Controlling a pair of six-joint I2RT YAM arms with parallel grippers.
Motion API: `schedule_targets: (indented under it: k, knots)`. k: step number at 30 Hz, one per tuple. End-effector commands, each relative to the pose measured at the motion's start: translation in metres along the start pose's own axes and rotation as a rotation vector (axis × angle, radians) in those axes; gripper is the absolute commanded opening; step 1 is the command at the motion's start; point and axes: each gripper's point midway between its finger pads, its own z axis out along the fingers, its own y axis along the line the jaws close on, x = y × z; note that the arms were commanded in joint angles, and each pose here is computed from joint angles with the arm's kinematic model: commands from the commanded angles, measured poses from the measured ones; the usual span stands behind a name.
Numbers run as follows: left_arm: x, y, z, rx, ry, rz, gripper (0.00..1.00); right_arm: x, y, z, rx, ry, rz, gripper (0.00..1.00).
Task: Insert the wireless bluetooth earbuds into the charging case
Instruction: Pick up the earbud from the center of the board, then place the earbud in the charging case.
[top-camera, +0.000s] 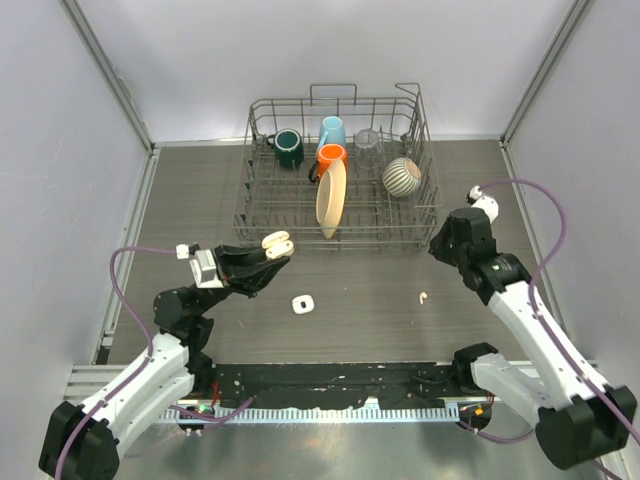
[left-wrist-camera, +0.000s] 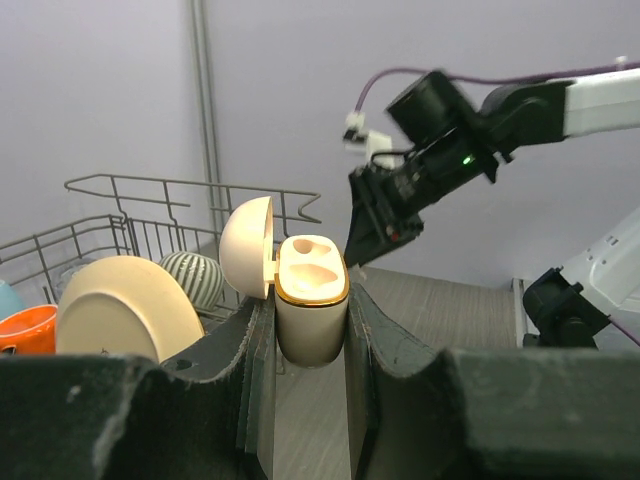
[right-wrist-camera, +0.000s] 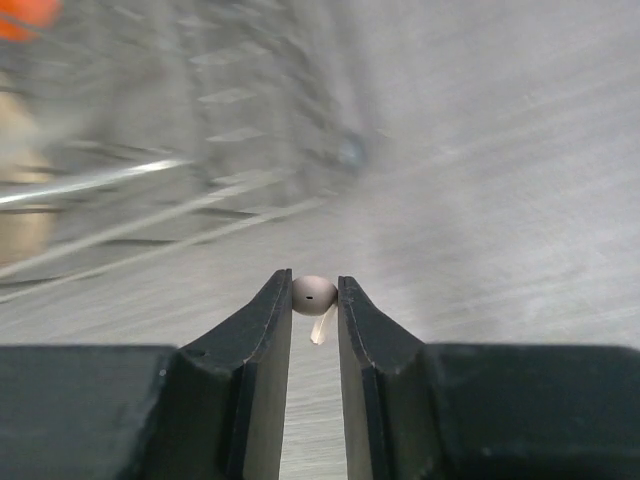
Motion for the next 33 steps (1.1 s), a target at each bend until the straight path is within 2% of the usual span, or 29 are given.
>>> schedule_targets:
  k: [1, 7, 12, 13, 14, 18, 20, 21, 24, 33]
  knots:
    - [-0.011, 0.009, 0.004, -0.042, -0.040, 0.025, 0.00, -0.055, 0.048, -0.063, -0.180, -0.199, 0.034, 0.01]
    - [-0.011, 0.014, 0.006, -0.065, -0.044, 0.013, 0.00, -0.104, 0.115, -0.136, -0.432, -0.365, 0.006, 0.01]
    - [-0.015, 0.016, 0.008, -0.075, -0.056, 0.000, 0.00, -0.105, 0.168, -0.168, -0.536, -0.432, -0.076, 0.01]
    - [-0.015, 0.016, 0.008, -0.079, -0.055, -0.006, 0.00, -0.112, 0.171, -0.174, -0.508, -0.473, -0.078, 0.01]
    - [-0.015, 0.016, 0.008, -0.080, -0.056, -0.010, 0.00, -0.094, 0.192, -0.180, -0.541, -0.453, -0.131, 0.01]
    - [-0.015, 0.016, 0.008, -0.083, -0.059, -0.020, 0.00, -0.082, 0.226, -0.214, -0.576, -0.552, -0.156, 0.01]
    - [-0.016, 0.016, 0.007, -0.086, -0.061, -0.021, 0.00, -0.079, 0.226, -0.220, -0.530, -0.610, -0.188, 0.01]
    - [-0.016, 0.016, 0.007, -0.087, -0.061, -0.020, 0.00, -0.071, 0.240, -0.236, -0.581, -0.624, -0.178, 0.01]
    - [-0.014, 0.016, 0.007, -0.086, -0.057, -0.020, 0.00, -0.070, 0.247, -0.252, -0.579, -0.687, -0.166, 0.01]
    - [-0.012, 0.016, 0.011, -0.065, -0.035, -0.021, 0.00, -0.044, 0.288, -0.273, -0.748, -0.663, -0.234, 0.01]
